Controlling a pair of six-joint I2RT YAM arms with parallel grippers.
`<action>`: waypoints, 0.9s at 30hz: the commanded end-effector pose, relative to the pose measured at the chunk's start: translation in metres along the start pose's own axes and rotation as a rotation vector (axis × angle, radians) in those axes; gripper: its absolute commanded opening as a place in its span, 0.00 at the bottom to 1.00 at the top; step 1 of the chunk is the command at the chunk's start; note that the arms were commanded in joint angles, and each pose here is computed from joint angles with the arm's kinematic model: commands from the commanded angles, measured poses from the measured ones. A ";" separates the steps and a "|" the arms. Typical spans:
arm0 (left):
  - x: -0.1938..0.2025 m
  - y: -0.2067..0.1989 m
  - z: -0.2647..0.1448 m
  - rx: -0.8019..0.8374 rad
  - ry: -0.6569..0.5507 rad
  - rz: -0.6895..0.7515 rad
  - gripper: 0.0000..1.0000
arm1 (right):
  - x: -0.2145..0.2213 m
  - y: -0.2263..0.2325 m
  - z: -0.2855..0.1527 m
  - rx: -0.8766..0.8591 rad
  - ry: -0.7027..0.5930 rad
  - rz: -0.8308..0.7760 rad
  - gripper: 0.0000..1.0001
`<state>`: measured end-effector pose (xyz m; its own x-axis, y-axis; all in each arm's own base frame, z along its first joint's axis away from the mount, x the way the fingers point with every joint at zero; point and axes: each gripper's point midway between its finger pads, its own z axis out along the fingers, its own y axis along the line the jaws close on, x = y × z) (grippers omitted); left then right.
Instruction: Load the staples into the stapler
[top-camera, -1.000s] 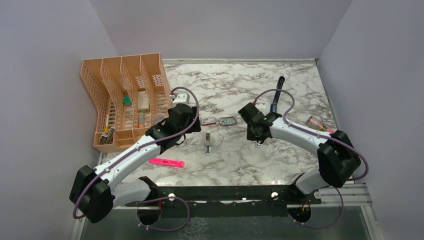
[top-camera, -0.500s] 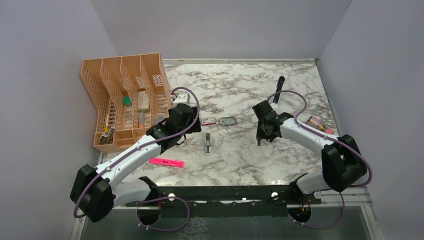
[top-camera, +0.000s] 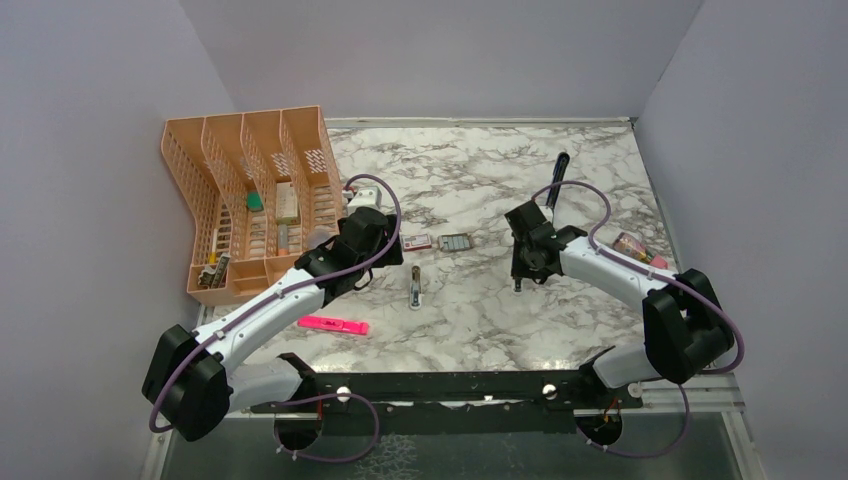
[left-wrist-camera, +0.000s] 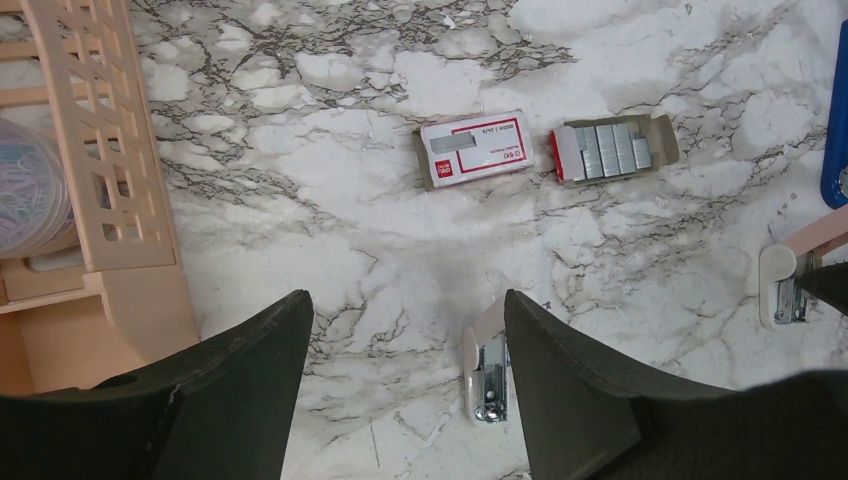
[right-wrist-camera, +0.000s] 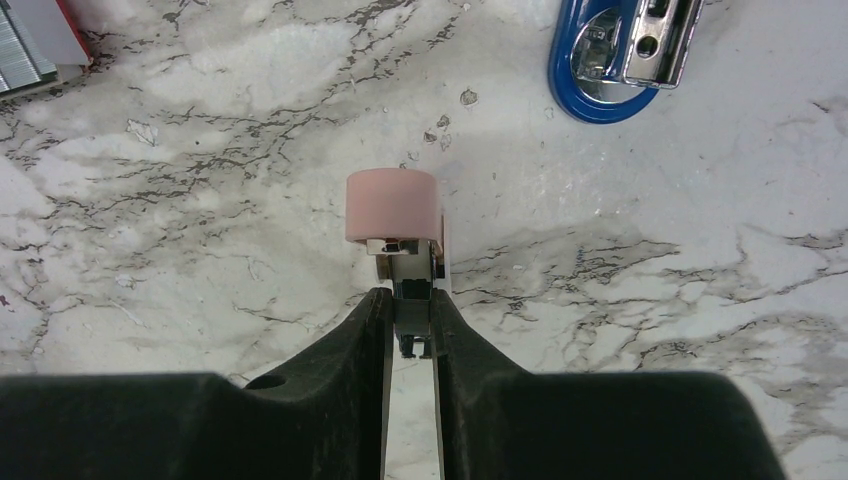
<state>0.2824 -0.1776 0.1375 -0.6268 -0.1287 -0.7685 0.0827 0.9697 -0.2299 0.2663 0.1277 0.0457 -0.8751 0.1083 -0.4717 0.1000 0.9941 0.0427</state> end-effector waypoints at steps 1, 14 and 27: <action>-0.004 -0.004 0.001 0.020 -0.009 -0.007 0.71 | 0.003 -0.001 0.003 -0.001 0.007 -0.015 0.24; -0.004 -0.005 0.001 0.021 -0.009 -0.006 0.71 | 0.009 0.001 0.008 -0.017 0.035 -0.042 0.23; -0.005 -0.005 0.001 0.021 -0.009 -0.007 0.71 | 0.013 0.001 0.011 -0.015 0.056 -0.052 0.23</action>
<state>0.2825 -0.1775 0.1373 -0.6271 -0.1284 -0.7683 0.0823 0.9699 -0.2293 0.2620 0.1289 0.0374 -0.8948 0.0662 -0.4415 0.0587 0.9978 0.0305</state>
